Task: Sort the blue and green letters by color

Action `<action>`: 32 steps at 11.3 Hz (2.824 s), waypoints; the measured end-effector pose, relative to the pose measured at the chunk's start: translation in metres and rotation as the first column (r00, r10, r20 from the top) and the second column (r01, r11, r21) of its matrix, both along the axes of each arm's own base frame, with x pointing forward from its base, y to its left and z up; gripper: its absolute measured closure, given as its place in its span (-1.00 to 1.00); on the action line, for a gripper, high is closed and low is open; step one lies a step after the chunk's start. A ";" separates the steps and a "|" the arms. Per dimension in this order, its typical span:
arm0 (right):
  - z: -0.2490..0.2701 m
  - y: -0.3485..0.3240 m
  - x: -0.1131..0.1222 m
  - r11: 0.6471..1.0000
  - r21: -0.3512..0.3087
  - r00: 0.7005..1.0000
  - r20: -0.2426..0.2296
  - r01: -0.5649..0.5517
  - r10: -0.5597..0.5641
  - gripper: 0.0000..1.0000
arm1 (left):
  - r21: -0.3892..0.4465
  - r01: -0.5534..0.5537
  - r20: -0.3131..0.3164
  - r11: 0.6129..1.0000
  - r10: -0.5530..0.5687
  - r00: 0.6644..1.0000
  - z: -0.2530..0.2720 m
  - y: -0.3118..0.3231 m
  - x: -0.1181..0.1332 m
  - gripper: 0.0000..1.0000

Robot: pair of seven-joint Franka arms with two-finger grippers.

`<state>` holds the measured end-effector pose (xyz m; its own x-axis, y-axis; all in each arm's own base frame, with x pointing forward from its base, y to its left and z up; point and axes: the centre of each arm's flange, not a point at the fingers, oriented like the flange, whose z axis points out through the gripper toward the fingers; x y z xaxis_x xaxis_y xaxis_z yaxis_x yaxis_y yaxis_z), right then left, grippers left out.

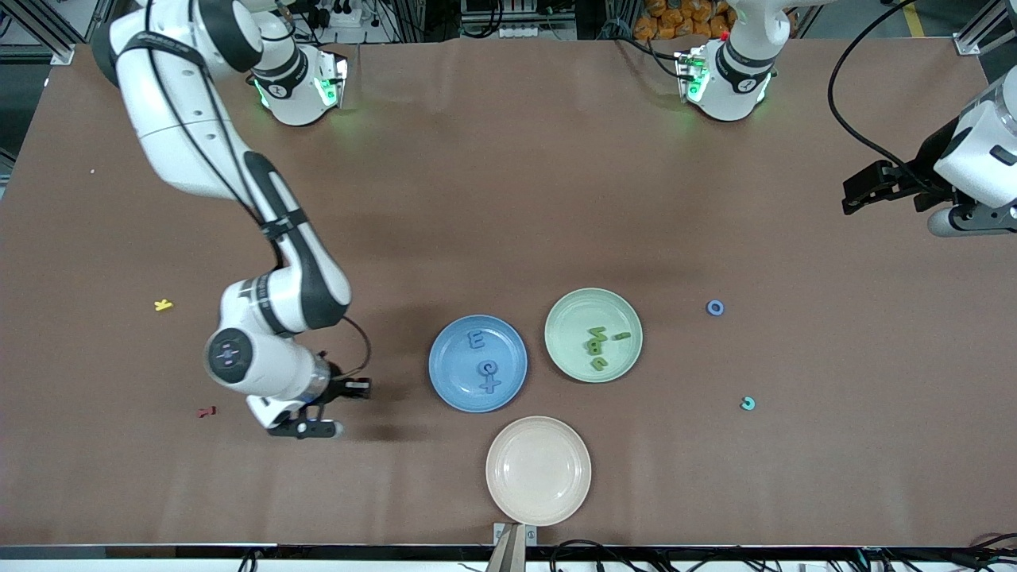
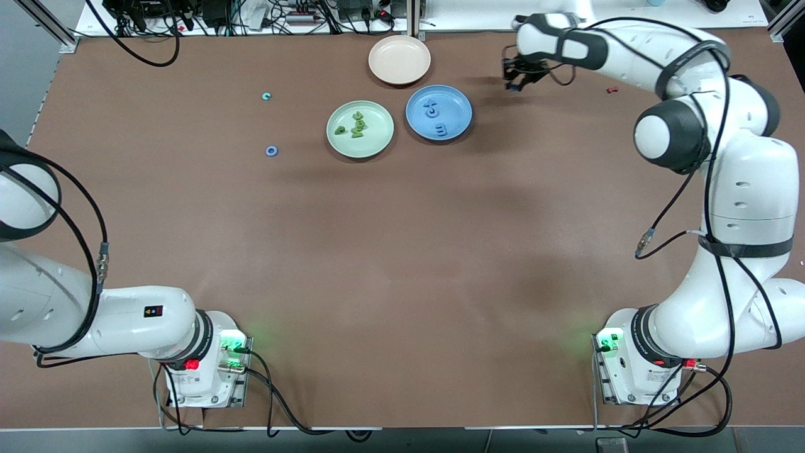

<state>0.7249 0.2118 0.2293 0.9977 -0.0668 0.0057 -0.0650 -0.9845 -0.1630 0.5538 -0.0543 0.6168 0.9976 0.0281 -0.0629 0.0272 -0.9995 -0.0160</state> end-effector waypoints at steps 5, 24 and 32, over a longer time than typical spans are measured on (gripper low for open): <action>0.006 0.124 -0.042 0.922 0.101 0.925 -0.117 0.373 -0.361 0.26 | -0.006 0.000 0.000 1.000 0.000 1.000 0.000 0.000 0.000 -1.00; 0.014 -0.085 -0.027 0.964 -0.147 0.975 -0.014 0.219 -0.224 -1.00 | -0.010 0.007 0.029 1.000 -0.006 1.000 0.001 -0.005 0.004 -1.00; 0.131 -0.179 -0.125 0.985 -0.155 0.997 0.006 0.077 -0.077 -1.00 | -0.011 0.008 0.033 1.000 -0.007 0.999 0.000 -0.006 0.006 -1.00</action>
